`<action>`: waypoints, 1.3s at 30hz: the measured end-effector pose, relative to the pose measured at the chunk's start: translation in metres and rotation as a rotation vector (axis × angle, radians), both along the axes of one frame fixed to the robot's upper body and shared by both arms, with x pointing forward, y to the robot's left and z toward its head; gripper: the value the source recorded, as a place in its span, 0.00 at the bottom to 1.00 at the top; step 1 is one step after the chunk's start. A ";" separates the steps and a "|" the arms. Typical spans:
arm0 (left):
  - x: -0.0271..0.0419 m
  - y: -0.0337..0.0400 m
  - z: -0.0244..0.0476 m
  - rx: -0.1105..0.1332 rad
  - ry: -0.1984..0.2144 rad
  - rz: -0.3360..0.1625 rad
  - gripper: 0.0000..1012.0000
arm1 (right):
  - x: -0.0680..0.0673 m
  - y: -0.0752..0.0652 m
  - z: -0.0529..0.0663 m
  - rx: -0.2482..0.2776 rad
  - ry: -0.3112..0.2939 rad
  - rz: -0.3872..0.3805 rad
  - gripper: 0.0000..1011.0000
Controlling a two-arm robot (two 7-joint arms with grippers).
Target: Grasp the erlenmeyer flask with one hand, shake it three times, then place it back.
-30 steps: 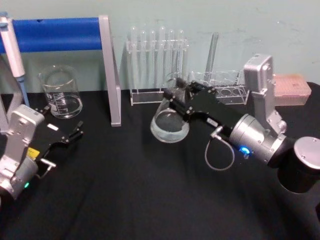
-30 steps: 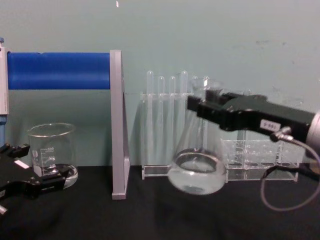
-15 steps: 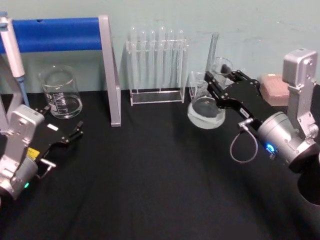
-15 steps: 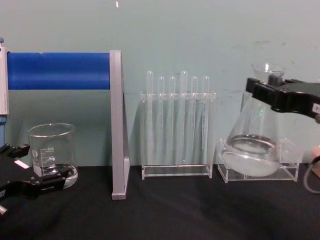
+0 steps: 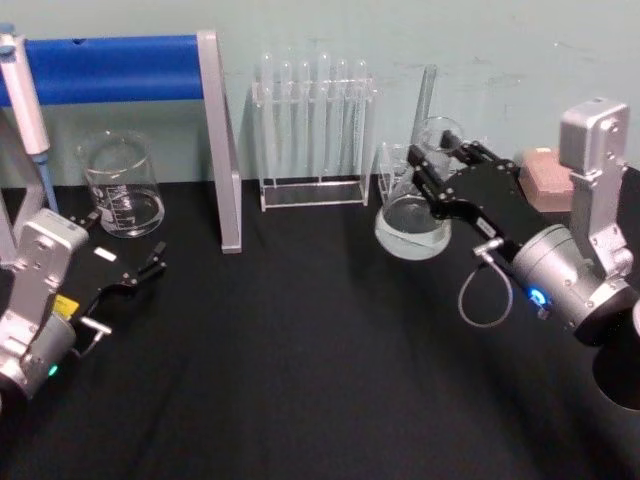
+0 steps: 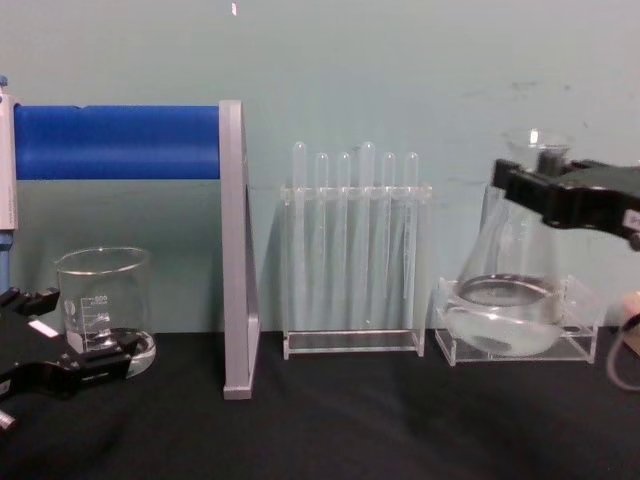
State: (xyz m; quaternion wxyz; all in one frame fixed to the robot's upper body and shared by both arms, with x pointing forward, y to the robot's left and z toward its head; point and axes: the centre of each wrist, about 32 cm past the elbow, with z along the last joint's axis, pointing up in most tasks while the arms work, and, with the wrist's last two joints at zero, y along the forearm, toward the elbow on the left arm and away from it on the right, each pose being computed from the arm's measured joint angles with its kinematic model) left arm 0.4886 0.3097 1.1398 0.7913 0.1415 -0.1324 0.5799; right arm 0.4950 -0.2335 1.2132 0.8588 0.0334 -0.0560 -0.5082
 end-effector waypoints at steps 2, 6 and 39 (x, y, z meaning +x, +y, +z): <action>0.0000 0.0000 0.0000 0.000 0.000 0.000 0.99 | 0.004 0.004 0.000 -0.005 0.001 0.037 0.44; 0.0000 0.0000 0.0000 0.000 0.000 0.000 0.99 | 0.012 0.015 0.000 -0.011 -0.003 0.117 0.44; 0.0000 0.0000 0.0000 0.000 0.000 0.000 0.99 | 0.024 0.054 -0.004 -0.001 -0.028 0.376 0.44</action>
